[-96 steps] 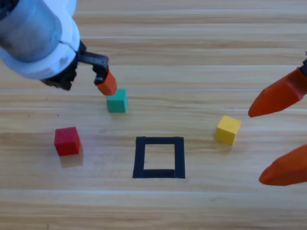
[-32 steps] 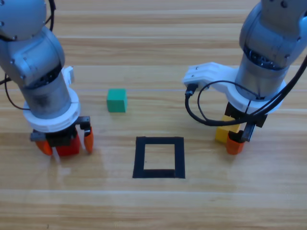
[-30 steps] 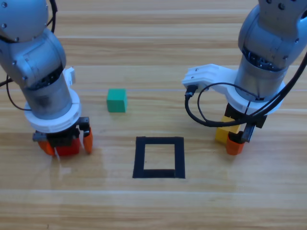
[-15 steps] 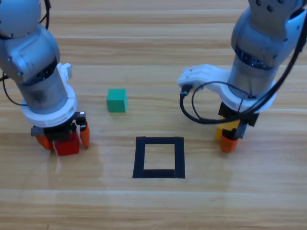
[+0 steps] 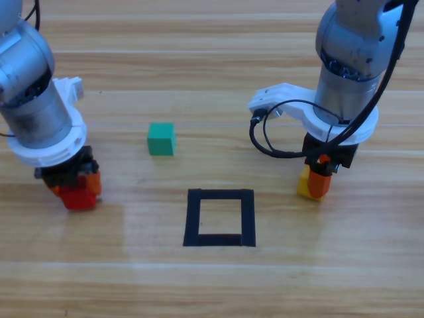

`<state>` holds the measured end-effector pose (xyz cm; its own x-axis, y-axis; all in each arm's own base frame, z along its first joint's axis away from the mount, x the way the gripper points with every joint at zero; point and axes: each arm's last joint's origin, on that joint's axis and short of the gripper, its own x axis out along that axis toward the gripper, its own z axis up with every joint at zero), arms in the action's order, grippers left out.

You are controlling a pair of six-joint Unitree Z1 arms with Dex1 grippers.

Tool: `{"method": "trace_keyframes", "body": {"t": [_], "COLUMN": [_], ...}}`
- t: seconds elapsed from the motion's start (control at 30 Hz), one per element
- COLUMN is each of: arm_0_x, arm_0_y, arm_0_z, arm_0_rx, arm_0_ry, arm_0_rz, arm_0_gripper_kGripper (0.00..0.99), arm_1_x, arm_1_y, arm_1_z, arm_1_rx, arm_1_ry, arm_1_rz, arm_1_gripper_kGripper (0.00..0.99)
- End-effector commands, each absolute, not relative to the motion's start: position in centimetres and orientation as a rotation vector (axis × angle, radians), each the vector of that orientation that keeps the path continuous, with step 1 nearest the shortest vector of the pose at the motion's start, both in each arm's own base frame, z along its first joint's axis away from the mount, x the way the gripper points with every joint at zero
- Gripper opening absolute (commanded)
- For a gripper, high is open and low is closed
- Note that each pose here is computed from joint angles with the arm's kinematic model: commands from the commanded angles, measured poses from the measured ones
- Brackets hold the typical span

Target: Stack the blocks in the rectangular block: red at the bottom, yellow in the middle, green on top

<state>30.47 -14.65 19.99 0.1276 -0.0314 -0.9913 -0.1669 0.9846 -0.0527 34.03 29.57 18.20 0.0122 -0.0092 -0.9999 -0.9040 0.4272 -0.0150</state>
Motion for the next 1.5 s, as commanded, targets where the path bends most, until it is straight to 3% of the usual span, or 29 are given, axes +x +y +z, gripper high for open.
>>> {"method": "trace_keyframes", "body": {"t": [0.03,0.13,0.27,0.37,0.47,0.63,0.8,1.03,1.5], "arm_0_x": [28.7,28.4,27.7,27.2,26.2,25.6,25.6,26.1,27.7], "arm_0_y": [-19.7,-24.1,-29.0,-31.4,-32.6,-33.9,-34.6,-35.5,-37.7], "arm_0_z": [21.9,23.6,24.2,24.1,24.4,23.6,22.6,21.2,18.9], "arm_0_rx": [-0.109,-0.042,0.006,0.014,-0.009,-0.02,-0.031,-0.059,-0.103], "arm_0_ry": [1.411,1.412,1.427,1.44,1.429,1.425,1.432,1.451,1.445], "arm_0_rz": [-0.033,-0.076,-0.096,-0.074,-0.06,-0.028,0.007,0.041,0.081], "arm_0_gripper_kGripper": [0.04,0.029,0.018,0.018,0.021,0.023,0.025,0.026,0.026], "arm_1_x": [34.6,34.3,33.9,33.3,32.5,31.7,31.7,31.3,31.1], "arm_1_y": [28.8,28.2,26.4,24.6,23.4,22.2,21.7,20.9,20.7], "arm_1_z": [15.4,17.5,23.0,26.4,28.2,27.7,27.5,25.7,24.5], "arm_1_rx": [-0.893,-0.857,-0.722,-0.592,-0.5,-0.375,-0.326,-0.31,-0.325], "arm_1_ry": [1.509,1.499,1.428,1.384,1.366,1.359,1.344,1.369,1.394], "arm_1_rz": [0.843,0.769,0.616,0.526,0.469,0.489,0.499,0.491,0.498], "arm_1_gripper_kGripper": [0.029,0.0,0.0,0.0,0.0,0.0,0.0,0.0,0.0]}}
